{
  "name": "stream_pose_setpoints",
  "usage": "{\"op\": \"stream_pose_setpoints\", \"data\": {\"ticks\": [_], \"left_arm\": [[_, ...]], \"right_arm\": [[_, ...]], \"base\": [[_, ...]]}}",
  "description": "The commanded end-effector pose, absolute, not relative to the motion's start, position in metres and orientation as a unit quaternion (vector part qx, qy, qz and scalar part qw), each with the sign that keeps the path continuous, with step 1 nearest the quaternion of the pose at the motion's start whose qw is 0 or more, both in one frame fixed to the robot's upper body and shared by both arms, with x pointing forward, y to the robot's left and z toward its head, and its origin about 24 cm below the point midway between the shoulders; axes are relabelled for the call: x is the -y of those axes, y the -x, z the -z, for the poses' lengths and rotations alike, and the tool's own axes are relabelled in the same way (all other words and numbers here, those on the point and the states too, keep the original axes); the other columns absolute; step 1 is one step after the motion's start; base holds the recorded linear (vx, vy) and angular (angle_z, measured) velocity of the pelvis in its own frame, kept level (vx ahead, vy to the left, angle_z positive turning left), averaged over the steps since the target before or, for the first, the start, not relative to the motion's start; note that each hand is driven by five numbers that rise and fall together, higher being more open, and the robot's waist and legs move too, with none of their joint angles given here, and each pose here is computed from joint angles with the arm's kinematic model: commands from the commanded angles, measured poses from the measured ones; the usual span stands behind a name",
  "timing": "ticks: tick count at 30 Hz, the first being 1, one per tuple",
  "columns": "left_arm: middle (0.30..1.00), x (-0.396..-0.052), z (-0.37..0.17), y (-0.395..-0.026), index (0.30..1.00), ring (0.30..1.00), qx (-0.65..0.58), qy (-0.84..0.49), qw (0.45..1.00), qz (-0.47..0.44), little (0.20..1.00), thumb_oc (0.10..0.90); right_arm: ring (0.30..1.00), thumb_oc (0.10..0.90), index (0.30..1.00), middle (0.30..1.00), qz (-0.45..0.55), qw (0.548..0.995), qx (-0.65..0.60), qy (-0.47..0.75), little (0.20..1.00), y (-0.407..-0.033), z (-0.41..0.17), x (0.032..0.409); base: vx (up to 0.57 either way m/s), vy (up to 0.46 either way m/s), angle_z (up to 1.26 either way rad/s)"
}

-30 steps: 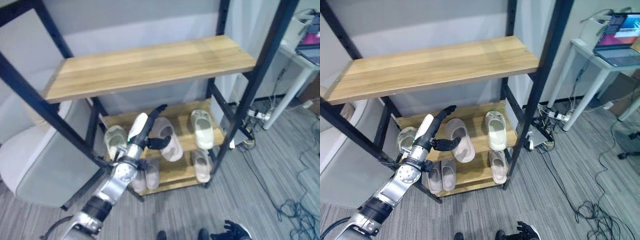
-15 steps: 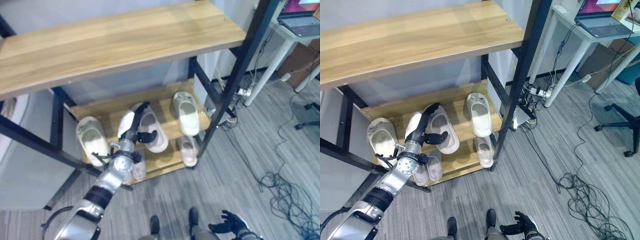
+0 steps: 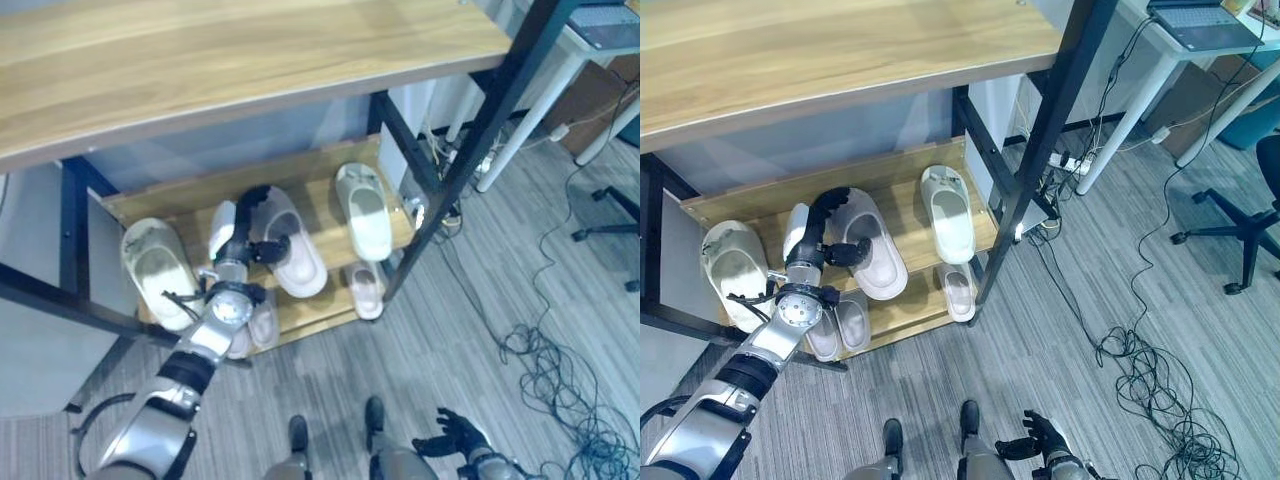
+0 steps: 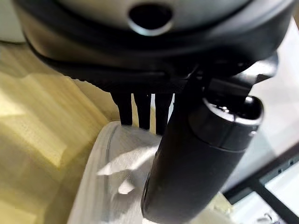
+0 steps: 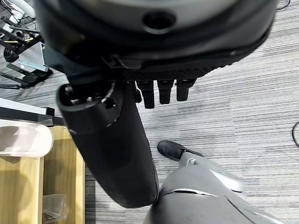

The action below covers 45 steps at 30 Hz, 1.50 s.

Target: Arrange the slippers neatly on the shoe rack.

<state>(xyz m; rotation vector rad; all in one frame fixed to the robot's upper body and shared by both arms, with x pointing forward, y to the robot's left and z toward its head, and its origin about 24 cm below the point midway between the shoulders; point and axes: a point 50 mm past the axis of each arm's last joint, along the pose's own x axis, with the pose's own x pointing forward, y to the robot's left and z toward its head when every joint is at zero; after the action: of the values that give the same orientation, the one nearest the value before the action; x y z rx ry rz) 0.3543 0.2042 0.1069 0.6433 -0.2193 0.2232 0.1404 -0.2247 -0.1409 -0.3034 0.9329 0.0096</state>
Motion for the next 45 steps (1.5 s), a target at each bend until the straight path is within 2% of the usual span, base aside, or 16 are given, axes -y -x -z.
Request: {"op": "stream_pose_setpoints", "data": {"ticks": [1, 14, 25, 33, 38, 45], "left_arm": [[0.300, -0.196, -0.172, -0.376, 0.300, 0.300, 0.211, -0.281, 0.928, -0.127, 0.300, 0.400], [0.300, -0.174, -0.144, -0.357, 0.300, 0.300, 0.206, -0.235, 0.947, -0.070, 0.300, 0.400], [0.300, -0.143, -0.139, -0.311, 0.300, 0.300, 0.257, -0.149, 0.954, 0.032, 0.300, 0.400], [0.300, -0.134, -0.131, -0.293, 0.300, 0.300, 0.255, -0.140, 0.953, 0.080, 0.300, 0.400], [0.300, -0.127, -0.109, -0.277, 0.300, 0.300, 0.213, -0.120, 0.961, 0.127, 0.300, 0.400], [0.300, -0.112, -0.078, -0.273, 0.300, 0.300, 0.139, -0.082, 0.974, 0.160, 0.300, 0.400]], "right_arm": [[0.900, 0.800, 0.900, 0.900, -0.009, 0.897, -0.411, 0.164, 0.900, -0.152, 0.132, 0.231], [0.900, 0.800, 0.900, 0.900, 0.002, 0.892, -0.425, 0.152, 0.900, -0.143, 0.135, 0.231], [0.900, 0.800, 0.900, 0.900, 0.027, 0.880, -0.452, 0.147, 0.900, -0.128, 0.140, 0.243], [0.900, 0.800, 0.900, 0.900, 0.040, 0.876, -0.457, 0.150, 0.900, -0.123, 0.139, 0.252], [0.900, 0.800, 0.900, 0.900, 0.045, 0.875, -0.457, 0.152, 0.900, -0.120, 0.138, 0.257], [0.900, 0.800, 0.900, 0.900, 0.056, 0.882, -0.441, 0.155, 0.900, -0.132, 0.133, 0.262]], "base": [[0.00, 0.000, 0.00], [0.00, -0.004, 0.00], [-0.02, -0.044, 0.06], [-0.02, -0.035, 0.06], [-0.04, -0.056, 0.09], [-0.08, -0.031, 0.05]]}}
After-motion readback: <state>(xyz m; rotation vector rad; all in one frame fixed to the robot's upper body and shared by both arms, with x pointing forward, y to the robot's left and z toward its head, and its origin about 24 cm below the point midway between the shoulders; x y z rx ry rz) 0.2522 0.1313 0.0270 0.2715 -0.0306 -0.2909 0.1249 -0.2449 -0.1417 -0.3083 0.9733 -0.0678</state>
